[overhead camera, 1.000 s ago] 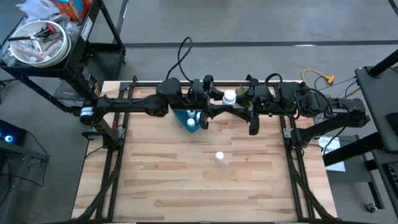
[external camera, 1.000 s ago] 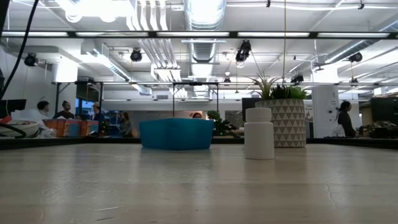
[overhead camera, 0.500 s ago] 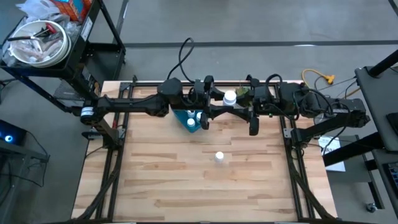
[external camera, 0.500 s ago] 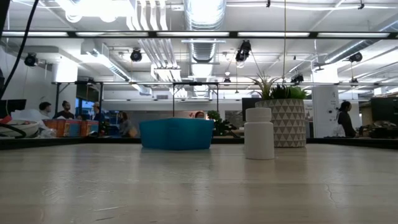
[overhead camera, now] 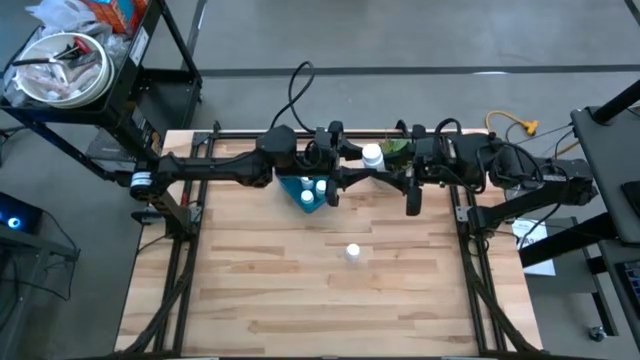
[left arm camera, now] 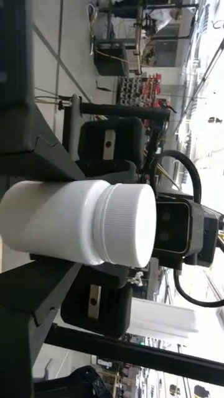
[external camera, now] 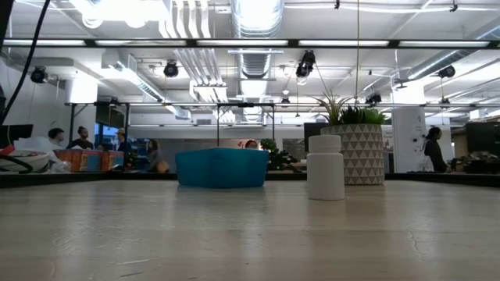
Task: Pick and place pill bottles into a basket
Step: Put the white pill bottle into the dark blue bin
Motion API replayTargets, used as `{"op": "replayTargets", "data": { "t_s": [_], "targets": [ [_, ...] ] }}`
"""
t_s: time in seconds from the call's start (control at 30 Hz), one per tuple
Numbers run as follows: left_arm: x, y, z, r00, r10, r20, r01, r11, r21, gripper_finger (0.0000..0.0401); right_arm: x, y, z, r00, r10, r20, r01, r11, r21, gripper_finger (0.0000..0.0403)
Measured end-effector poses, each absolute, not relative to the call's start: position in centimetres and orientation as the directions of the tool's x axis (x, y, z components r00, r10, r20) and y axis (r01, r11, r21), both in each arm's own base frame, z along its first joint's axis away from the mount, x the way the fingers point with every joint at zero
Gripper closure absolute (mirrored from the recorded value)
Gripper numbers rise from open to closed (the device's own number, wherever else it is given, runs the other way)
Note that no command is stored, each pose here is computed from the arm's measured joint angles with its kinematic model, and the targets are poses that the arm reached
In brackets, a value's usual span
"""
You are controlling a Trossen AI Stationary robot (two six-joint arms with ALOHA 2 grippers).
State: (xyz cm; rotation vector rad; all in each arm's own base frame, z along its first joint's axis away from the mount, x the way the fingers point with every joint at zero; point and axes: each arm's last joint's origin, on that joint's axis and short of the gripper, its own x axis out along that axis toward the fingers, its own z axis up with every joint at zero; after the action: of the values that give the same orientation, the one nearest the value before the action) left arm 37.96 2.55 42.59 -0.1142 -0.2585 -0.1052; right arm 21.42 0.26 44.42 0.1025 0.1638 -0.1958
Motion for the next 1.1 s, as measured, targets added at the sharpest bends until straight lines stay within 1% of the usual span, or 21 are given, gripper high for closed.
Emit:
{"op": "replayTargets", "data": {
  "t_s": [0.33, 0.53, 0.63, 0.7, 0.77, 0.93, 1.1],
  "targets": [
    [38.0, 2.6, 42.5, 0.964, -0.088, 0.249, 0.116, 0.988, -0.100, 0.0226, 20.6, 0.2, 44.2, 0.955, -0.196, -0.221, 0.215, 0.975, 0.061, 0.0253],
    [37.9, 2.6, 42.7, 0.961, -0.088, 0.261, 0.116, 0.989, -0.094, 0.0226, 20.0, 0.2, 44.3, 0.954, -0.203, -0.221, 0.217, 0.975, 0.042, 0.0253],
    [37.8, 2.7, 42.8, 0.961, -0.090, 0.262, 0.115, 0.990, -0.081, 0.0226, 19.3, -0.1, 44.3, 0.936, -0.266, -0.232, 0.276, 0.961, 0.011, 0.0253],
    [37.4, 2.5, 43.1, 0.958, -0.119, 0.259, 0.137, 0.989, -0.050, 0.0222, 18.7, -0.3, 44.4, 0.919, -0.319, -0.233, 0.326, 0.945, -0.008, 0.0253],
    [37.2, 2.3, 43.3, 0.959, -0.129, 0.251, 0.144, 0.989, -0.041, 0.0213, 18.2, -0.4, 44.5, 0.908, -0.351, -0.228, 0.357, 0.934, -0.016, 0.0253],
    [37.1, 2.6, 42.5, 0.984, -0.102, 0.148, 0.110, 0.993, -0.047, 0.0170, 17.3, -0.3, 44.7, 0.918, -0.324, -0.228, 0.333, 0.943, 0.001, 0.0253],
    [35.9, 2.5, 42.8, 0.996, -0.070, 0.055, 0.065, 0.994, 0.083, 0.0129, 17.8, -0.2, 43.8, 0.905, -0.300, -0.301, 0.314, 0.950, -0.003, 0.0253]
  ]
}}
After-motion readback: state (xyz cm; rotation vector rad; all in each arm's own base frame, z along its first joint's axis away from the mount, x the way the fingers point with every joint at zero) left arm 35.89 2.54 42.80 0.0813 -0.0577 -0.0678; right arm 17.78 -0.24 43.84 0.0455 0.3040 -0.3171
